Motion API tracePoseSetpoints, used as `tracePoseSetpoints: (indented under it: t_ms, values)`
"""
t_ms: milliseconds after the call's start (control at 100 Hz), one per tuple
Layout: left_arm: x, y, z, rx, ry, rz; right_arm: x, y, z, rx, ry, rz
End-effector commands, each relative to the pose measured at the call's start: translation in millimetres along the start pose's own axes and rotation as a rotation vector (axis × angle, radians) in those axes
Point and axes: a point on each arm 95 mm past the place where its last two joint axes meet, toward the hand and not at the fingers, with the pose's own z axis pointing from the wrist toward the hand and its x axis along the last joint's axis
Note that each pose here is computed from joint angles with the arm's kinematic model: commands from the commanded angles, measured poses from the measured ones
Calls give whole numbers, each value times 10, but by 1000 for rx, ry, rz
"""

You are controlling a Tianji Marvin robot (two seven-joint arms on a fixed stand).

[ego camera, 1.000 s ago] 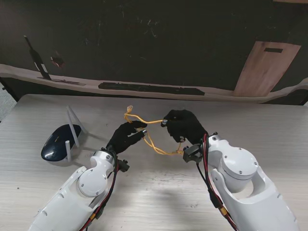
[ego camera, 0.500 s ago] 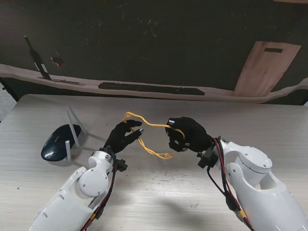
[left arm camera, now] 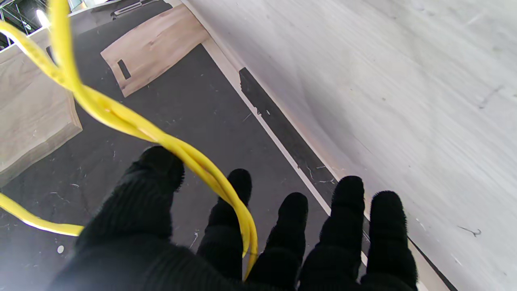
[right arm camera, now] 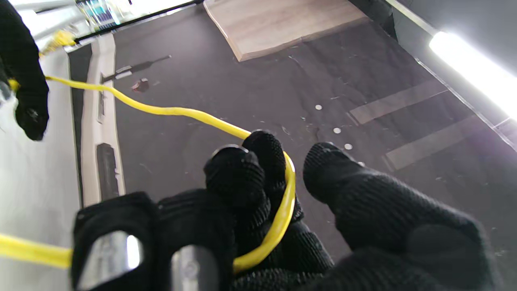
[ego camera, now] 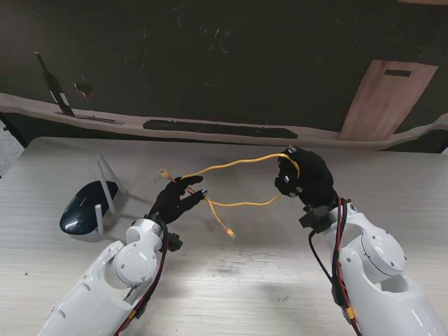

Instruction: Untangle the Ethernet cable and plug it into the router

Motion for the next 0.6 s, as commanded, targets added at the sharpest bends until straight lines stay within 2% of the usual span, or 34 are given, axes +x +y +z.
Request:
tracePoseSetpoints:
  t_ms: [0,100,260,360,590]
  values:
    - [-56,14,-24,-13,-33,-1,91,1,-19,-17,51,-19]
    - [-50,4,-26,5,-41,16,132,42,-33,-55,102,-62]
    - [-40,-19,-35,27,-32,18,130,85,-32,-97,134,-208]
    - [-42,-36,-43,45,-26,26,135,107,-24,-114,161,-260]
    - [-81,-77,-81,36,-49,33,248,204,-35,-181,248,-343]
